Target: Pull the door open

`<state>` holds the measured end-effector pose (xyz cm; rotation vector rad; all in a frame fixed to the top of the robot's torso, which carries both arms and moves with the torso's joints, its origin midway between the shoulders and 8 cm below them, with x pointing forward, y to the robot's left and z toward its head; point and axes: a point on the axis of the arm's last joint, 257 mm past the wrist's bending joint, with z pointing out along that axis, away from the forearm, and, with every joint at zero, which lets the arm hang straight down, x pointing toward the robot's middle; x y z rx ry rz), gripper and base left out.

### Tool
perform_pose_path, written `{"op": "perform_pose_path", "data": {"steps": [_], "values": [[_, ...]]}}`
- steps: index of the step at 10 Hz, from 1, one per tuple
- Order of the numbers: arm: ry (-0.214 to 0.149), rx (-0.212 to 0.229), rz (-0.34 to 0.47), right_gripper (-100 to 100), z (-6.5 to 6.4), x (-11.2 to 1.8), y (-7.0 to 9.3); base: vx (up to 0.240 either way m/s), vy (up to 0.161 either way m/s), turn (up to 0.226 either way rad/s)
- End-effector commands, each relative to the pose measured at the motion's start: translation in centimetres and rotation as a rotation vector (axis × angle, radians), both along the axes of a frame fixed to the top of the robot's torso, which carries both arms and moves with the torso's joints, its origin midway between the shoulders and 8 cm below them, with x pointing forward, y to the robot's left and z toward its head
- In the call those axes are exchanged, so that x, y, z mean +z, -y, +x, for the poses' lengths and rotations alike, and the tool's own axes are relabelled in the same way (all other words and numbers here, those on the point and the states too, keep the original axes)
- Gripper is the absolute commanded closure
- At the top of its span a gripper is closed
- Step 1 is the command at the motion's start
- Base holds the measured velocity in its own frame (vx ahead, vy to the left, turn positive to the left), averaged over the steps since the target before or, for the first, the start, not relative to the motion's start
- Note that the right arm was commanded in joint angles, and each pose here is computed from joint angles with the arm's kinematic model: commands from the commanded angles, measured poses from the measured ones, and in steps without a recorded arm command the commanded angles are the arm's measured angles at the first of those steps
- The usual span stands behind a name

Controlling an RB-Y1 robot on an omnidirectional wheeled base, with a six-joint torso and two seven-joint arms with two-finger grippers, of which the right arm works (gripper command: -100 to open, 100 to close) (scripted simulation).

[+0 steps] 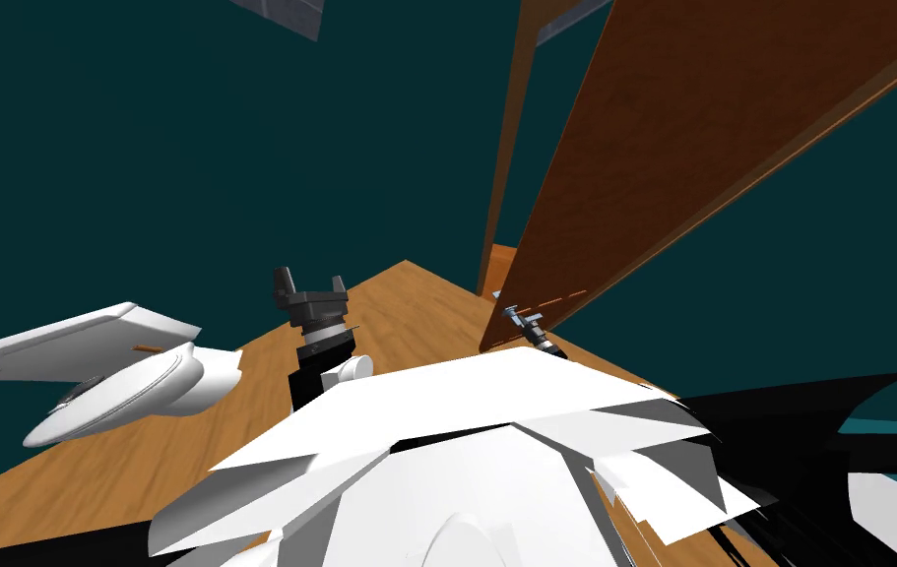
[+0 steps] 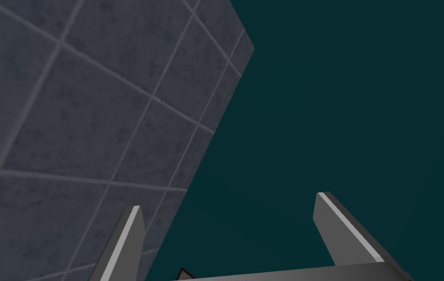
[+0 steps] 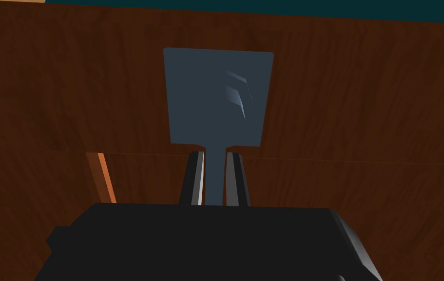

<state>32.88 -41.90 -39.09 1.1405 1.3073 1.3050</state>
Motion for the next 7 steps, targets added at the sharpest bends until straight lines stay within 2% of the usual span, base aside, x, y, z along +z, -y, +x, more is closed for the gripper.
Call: {"op": "perform_pose_path", "data": {"steps": [1, 4, 7], "values": [[-0.004, 0.013, 0.004, 100, 0.0, -0.4, -0.7, -0.135, -0.062, 0.049], [-0.002, 0.030, 0.003, 100, 1.5, -0.3, -1.6, -0.166, -0.078, 0.092], [-0.001, 0.038, 0.003, 100, 2.2, -0.2, -2.1, -0.141, -0.086, 0.054]]}}
